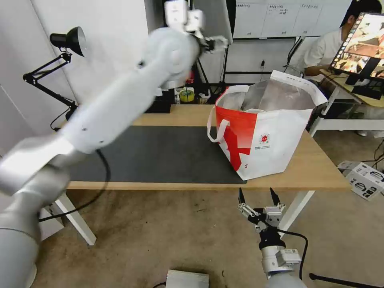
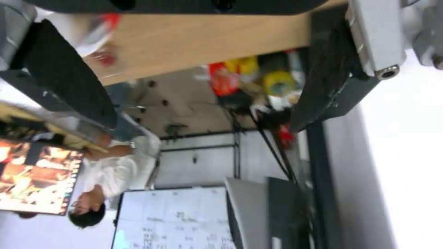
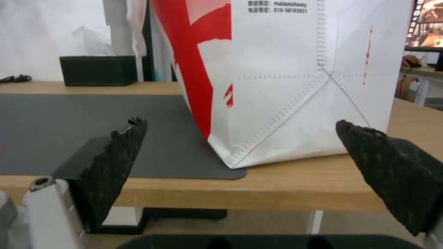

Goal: Pick up the trash from the table and place it into the takeout bag.

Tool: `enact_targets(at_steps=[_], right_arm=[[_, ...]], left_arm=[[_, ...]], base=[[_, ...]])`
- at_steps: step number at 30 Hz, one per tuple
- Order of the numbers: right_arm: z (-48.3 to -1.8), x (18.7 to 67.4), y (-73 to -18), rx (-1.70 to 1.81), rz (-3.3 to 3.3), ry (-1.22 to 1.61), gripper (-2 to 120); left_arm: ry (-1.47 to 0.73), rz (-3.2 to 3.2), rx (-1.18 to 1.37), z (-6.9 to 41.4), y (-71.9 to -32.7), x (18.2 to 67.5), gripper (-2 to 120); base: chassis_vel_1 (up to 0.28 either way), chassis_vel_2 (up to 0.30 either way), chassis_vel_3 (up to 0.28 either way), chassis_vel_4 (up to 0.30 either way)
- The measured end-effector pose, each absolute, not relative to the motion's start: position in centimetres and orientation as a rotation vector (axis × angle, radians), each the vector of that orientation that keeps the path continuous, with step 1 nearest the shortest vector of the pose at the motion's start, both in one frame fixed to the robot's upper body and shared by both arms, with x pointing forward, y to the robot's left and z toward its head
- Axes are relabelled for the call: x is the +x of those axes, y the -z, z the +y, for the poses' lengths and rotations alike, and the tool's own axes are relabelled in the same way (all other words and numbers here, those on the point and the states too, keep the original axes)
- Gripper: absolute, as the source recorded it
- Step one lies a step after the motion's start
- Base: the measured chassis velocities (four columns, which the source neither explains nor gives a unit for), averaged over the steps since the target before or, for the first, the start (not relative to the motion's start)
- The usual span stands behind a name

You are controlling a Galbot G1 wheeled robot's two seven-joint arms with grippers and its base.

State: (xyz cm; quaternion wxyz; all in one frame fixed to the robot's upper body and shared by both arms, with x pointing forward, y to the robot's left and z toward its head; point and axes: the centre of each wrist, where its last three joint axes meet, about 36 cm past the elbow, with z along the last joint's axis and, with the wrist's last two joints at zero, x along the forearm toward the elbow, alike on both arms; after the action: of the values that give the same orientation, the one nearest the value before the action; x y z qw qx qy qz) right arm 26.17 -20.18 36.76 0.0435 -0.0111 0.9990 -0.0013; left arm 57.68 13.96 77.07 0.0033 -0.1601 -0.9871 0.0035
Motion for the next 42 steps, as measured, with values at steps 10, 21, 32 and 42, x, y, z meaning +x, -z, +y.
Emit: enact_targets(at_steps=[10, 21, 32, 42], right_arm=[[-20.2, 26.4, -36.8, -0.047, 3.06, 0.021, 100], [-20.7, 25.2, -37.0, 0.015, 3.063, 0.02, 100], [-20.8, 24.9, -37.0, 0.017, 3.063, 0.02, 100], [-21.3, 25.0, -36.7, 0.028, 3.058, 0.054, 100]], left_arm=[[0.228, -3.205, -0.501, 25.8, -67.6, 50.3, 100], [0.439, -3.24, -0.445, 28.9, -59.0, 44.8, 100], [0.402, -3.294, -0.295, 31.3, -52.6, 40.6, 100], [0.348, -3.282, -0.233, 34.0, -44.5, 35.1, 100]], base=[[0.0, 0.0, 0.0, 0.0], [0.0, 0.0, 0.0, 0.0], [0.0, 0.0, 0.0, 0.0], [0.0, 0.0, 0.0, 0.0]])
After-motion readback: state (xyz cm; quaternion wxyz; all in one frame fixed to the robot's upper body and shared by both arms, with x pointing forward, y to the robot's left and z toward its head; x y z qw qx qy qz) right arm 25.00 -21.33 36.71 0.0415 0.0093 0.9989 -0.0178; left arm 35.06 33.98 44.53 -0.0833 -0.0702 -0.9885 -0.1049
